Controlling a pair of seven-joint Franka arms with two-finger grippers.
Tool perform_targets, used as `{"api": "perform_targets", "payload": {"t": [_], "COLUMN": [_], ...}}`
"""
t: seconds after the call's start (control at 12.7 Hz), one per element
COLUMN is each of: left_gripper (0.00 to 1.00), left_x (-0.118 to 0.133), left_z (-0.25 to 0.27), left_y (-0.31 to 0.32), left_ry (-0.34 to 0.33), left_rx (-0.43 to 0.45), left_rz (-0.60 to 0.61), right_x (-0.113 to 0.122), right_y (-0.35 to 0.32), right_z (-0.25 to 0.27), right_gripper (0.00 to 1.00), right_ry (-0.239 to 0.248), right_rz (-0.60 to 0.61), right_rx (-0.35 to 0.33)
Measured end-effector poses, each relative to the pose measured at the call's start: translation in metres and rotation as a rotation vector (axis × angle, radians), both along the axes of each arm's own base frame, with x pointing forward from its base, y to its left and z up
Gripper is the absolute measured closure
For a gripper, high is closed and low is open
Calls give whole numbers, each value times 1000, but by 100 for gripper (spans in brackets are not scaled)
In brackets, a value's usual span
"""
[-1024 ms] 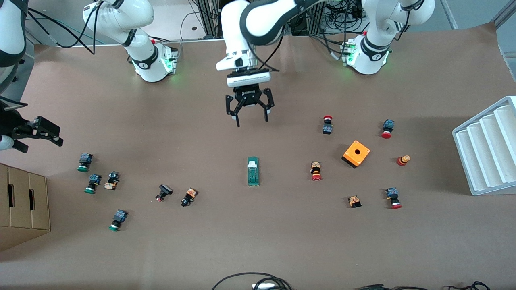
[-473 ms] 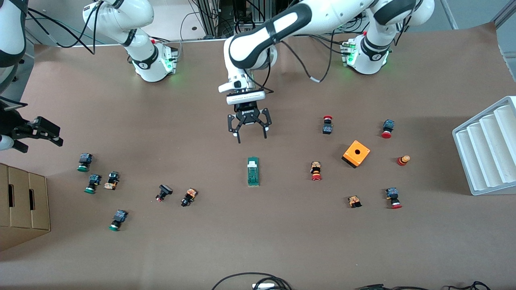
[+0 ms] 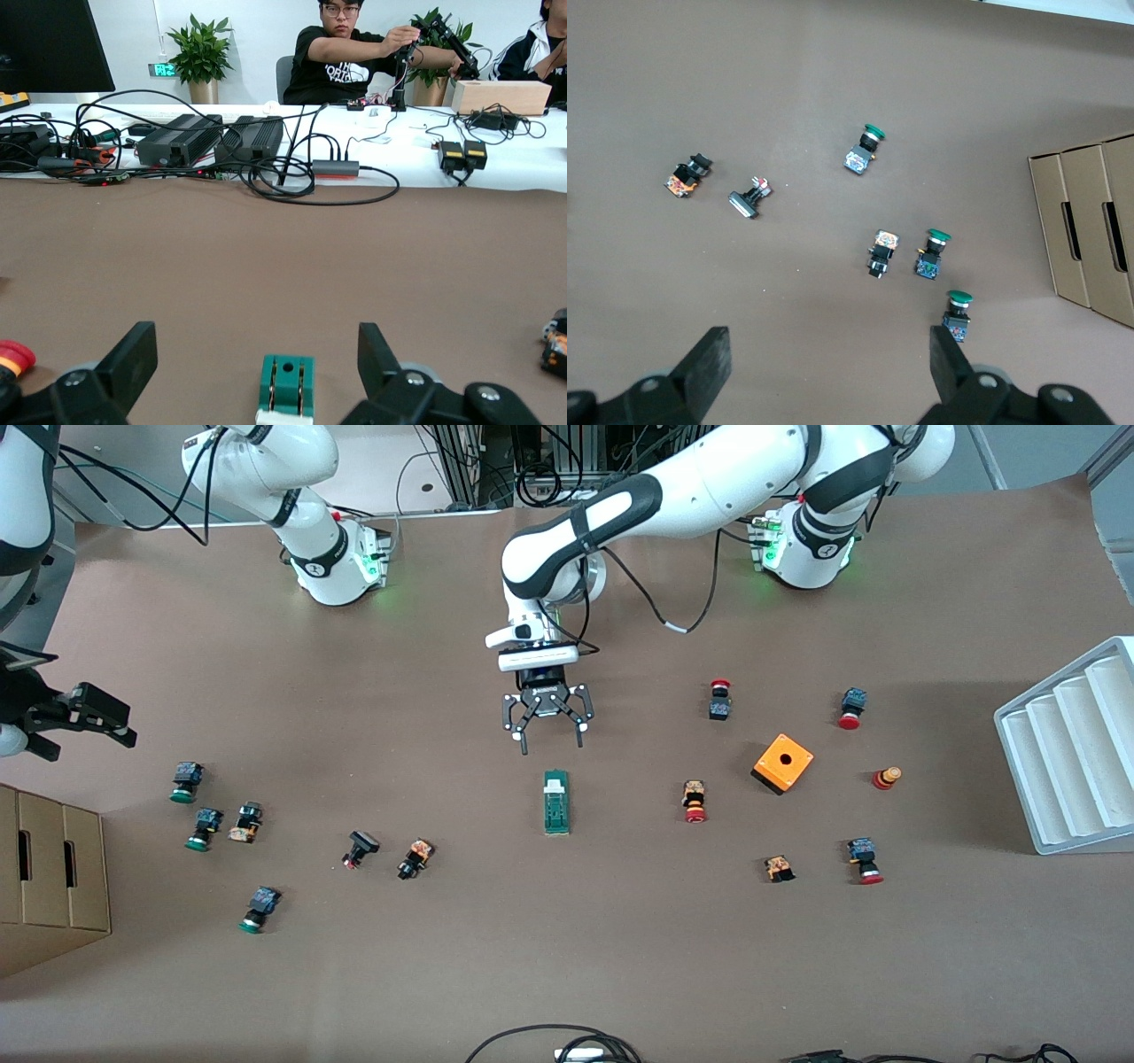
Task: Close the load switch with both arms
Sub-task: 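Grasp the green switch base with the left gripper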
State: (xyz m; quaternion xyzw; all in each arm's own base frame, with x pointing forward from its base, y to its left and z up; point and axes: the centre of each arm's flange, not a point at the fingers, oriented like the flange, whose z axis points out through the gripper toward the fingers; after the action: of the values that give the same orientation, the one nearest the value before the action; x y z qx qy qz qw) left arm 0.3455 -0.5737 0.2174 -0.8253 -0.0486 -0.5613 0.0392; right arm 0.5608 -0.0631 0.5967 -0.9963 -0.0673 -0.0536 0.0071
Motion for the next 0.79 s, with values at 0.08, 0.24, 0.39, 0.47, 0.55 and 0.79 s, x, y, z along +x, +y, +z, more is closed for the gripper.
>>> {"api": "perform_targets", "payload": {"t": [0.08,0.24,0.39,0.47,0.55,0.79], "left_gripper": [0,0,0,0,0,0], "left_x": [-2,-2,-2,-2,-4,-9], "left_z": [-5,-13,-25,-31,-37,-50], "left_y": [0,-1,0,1,1,0], "left_ry": [-5,-29,-40,-39,-37,-28], "left_rx": [2,-10,-14,-9,-3,5], "left_rz": [1,-8,-21,-24,-21,-15], "right_x": [0,0,3,7,12,23], "right_y": [0,-1,0,0,2,8], "right_z": [0,-1,-7,-14,-23,-51], "right_gripper": [0,0,0,0,0,0], "right_ry": [0,2,13,21,32,80], "right_rz": [-1,-3,-3,-2,-1,16], "right_rx": [0,0,-2,-4,-8,-16]}}
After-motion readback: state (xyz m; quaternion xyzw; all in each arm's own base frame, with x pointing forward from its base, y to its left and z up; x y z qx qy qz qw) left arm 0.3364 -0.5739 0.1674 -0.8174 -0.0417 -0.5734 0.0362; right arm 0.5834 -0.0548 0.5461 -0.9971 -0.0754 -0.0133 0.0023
